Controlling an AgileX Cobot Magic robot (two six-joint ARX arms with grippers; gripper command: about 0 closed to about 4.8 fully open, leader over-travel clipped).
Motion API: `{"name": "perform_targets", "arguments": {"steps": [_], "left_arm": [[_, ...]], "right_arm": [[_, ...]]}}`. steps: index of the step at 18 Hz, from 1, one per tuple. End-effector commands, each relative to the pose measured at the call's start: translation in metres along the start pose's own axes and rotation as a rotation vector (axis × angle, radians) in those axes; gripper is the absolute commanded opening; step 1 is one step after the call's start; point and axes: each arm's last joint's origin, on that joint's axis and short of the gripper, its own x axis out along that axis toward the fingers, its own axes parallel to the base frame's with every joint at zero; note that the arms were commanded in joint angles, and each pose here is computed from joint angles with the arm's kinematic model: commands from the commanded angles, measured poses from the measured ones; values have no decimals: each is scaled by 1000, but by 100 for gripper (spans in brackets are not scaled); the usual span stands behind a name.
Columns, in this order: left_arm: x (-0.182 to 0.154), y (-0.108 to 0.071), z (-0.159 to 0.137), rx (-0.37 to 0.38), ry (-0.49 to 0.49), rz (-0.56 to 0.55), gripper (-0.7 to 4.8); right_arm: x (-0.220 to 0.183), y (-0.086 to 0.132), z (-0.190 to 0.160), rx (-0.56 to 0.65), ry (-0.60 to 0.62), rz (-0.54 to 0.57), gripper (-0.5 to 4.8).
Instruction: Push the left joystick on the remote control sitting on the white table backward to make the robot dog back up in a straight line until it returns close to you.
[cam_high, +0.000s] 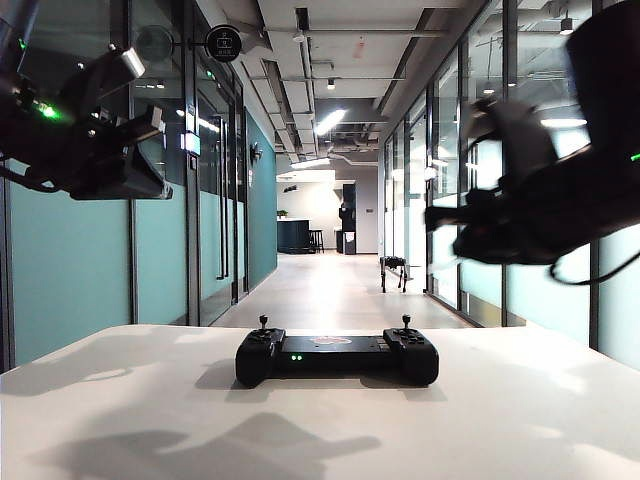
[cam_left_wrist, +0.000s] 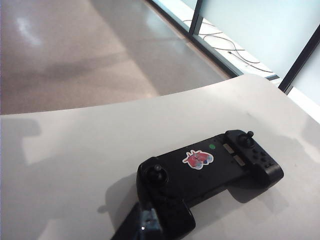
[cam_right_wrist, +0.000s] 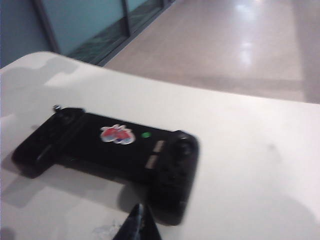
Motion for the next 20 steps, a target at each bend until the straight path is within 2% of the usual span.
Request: {"name": "perform_targets", "arguments": {"steps": [1,6,7,9,10,12,13,15,17,19,20], "left_arm": [[0,-1,3,10,-14,-9,-6],[0,-1,3,10,-12,-9,-6],[0,-1,3,10,-12,-10,-5],[0,-1,3,9,-12,-16,-6],[0,-1,3,9,-12,-16,-6],[0,-1,3,9,-12,-16,-5],[0,-1,3,9,-12,-16,-5],[0,-1,3,9,-12,-16,-5],[0,-1,3,9,-12,-16,-5],[0,-1,3,9,-12,-16,-5],[0,-1,3,9,-12,-16,-6]], "right_arm": [[15,9,-5,4,8,-9,-5],[35,19,-21,-1,64,-27,-5],[38,19,-23,16,76,-29,16],[40,19,-26,23,87,-44,150],[40,18,-27,39,89,-61,181],[41,17,-29,40,92,-82,211],[41,17,-29,40,90,-86,253],[44,18,-25,41,82,-93,267],[48,18,-22,41,79,-117,310],[52,18,-23,46,84,-122,327],[56,19,-26,67,91,-123,376]]}}
